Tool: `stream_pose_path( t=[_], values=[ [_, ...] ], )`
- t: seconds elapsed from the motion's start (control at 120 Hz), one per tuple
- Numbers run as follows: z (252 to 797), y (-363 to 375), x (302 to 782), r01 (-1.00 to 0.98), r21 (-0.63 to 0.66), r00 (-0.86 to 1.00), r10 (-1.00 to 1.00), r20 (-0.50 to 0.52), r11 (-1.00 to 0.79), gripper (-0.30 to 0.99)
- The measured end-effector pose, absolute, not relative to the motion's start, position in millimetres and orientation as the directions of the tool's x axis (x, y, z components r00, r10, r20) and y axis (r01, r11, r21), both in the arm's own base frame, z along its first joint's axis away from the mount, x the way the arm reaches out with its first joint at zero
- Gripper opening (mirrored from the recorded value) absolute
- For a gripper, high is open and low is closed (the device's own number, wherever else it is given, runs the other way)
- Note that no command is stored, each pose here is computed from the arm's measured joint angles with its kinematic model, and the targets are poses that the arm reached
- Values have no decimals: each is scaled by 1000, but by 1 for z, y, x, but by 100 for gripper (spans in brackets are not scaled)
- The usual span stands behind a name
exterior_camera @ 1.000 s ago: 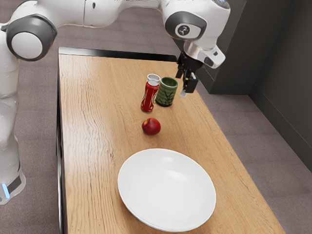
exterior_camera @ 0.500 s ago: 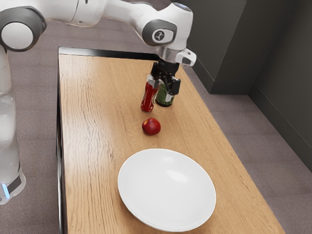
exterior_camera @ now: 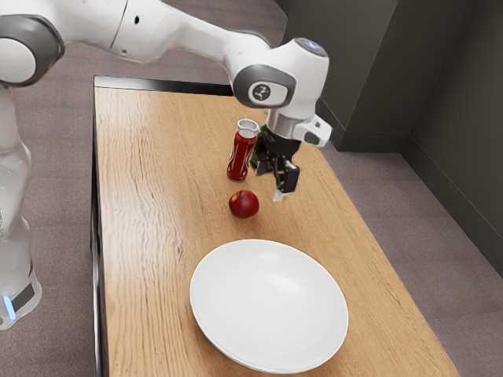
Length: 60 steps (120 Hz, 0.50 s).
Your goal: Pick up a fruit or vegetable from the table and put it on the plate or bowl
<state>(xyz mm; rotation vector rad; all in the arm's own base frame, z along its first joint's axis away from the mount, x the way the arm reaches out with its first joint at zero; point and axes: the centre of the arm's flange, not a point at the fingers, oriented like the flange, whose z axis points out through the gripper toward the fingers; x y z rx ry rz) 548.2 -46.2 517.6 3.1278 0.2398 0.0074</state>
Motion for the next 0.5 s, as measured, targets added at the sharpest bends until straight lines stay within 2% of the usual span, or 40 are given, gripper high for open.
stream_pose_path(
  t=[0.183,0.5],
  values=[
    [513,-6,534,233,-12,972,233,-29,-972,69],
    [479,-16,520,249,8,962,246,-119,-968,69]
  ],
)
